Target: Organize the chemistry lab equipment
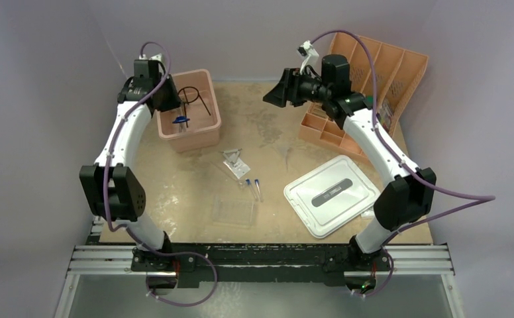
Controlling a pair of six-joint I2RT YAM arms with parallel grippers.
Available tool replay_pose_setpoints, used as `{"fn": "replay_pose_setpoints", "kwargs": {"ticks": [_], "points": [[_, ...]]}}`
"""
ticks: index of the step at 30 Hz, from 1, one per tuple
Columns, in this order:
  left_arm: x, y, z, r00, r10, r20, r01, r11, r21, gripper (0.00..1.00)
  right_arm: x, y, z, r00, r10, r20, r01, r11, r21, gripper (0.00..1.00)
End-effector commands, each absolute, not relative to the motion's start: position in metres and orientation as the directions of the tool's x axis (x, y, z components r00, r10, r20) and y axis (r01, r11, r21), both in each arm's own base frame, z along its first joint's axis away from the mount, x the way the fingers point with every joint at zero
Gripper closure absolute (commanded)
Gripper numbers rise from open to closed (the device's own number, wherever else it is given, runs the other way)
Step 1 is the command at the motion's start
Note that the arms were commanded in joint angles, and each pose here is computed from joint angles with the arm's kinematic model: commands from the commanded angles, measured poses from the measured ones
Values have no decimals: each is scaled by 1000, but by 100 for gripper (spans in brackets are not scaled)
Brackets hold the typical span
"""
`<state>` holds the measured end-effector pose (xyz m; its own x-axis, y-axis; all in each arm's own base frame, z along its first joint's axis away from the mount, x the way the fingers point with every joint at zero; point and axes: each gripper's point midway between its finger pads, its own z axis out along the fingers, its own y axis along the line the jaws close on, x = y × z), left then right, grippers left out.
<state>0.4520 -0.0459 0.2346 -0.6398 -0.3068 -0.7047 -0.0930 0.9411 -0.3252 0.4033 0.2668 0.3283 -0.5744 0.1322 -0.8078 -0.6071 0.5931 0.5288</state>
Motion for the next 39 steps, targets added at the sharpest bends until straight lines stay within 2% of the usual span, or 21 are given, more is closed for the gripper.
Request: {"fn": "replay_pose_setpoints", "kwargs": {"ticks": [1, 5, 19, 29, 39], "points": [[463, 1, 221, -649, -301, -698, -266, 950, -163, 100, 402, 260, 329, -553, 137, -822, -591, 631, 503, 27], [479, 12, 199, -707, -267, -655, -287, 955, -79, 100, 402, 260, 323, -563, 133, -815, -583, 635, 507, 27], [503, 26, 139, -805, -237, -544, -309, 950, 44, 100, 415, 254, 326, -521, 111, -847, -588, 673, 450, 27], [519, 25, 114, -836, -204, -510, -272, 960, 63, 100, 425, 255, 330, -503, 107, -858, -603, 668, 436, 27], [519, 39, 98, -849, -238, -472, -296, 954, 51, 92, 430, 259, 330, -514, 106, -851, -606, 657, 448, 27]]}}
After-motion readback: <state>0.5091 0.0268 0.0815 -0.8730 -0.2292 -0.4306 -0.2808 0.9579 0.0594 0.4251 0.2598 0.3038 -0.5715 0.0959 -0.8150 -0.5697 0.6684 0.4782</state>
